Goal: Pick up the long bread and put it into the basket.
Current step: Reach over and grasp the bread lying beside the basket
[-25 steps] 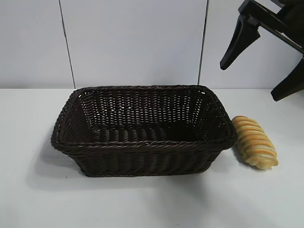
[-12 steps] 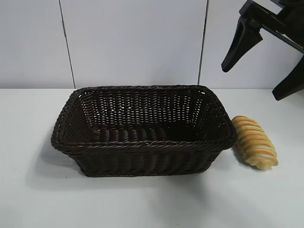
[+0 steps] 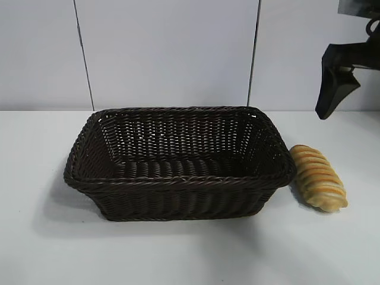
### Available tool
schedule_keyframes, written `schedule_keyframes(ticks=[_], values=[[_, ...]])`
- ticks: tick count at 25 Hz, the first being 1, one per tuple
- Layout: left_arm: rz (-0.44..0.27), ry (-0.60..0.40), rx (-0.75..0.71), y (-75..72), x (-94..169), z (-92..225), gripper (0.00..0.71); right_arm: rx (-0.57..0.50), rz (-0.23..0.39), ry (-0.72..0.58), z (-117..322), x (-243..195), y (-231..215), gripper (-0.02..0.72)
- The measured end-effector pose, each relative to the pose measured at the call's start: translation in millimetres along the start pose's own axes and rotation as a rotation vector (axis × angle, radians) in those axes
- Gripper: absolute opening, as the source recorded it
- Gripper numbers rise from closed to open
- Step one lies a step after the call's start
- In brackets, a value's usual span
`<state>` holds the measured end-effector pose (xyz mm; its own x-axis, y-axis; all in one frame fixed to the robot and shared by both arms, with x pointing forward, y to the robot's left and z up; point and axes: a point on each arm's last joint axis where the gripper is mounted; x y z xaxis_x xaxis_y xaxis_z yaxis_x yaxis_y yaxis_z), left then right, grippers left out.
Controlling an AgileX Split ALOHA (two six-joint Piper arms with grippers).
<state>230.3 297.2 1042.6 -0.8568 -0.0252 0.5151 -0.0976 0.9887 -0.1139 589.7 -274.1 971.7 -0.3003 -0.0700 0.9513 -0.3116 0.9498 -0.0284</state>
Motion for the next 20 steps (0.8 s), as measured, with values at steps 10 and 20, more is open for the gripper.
schedule_keyframes(ticks=[10,20], values=[[0.000,0.000,0.000,0.0,0,0,0.689,-0.008,-0.002,0.031,-1,-47,-3,0.643],[0.000,0.000,0.000,0.0,0,0,0.689,-0.079,-0.020,0.060,1,-75,-2,0.219]])
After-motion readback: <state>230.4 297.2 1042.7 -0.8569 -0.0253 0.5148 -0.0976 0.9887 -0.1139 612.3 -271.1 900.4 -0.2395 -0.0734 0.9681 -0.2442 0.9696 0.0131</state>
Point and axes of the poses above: a point on each arm's last joint axis where the gripper is mounted, x pointing back along that axis away from the gripper, y along the wrist's bending axis when the last joint is at zero, z = x × y, and after that the axes turned 11 degrees about x, right-handed
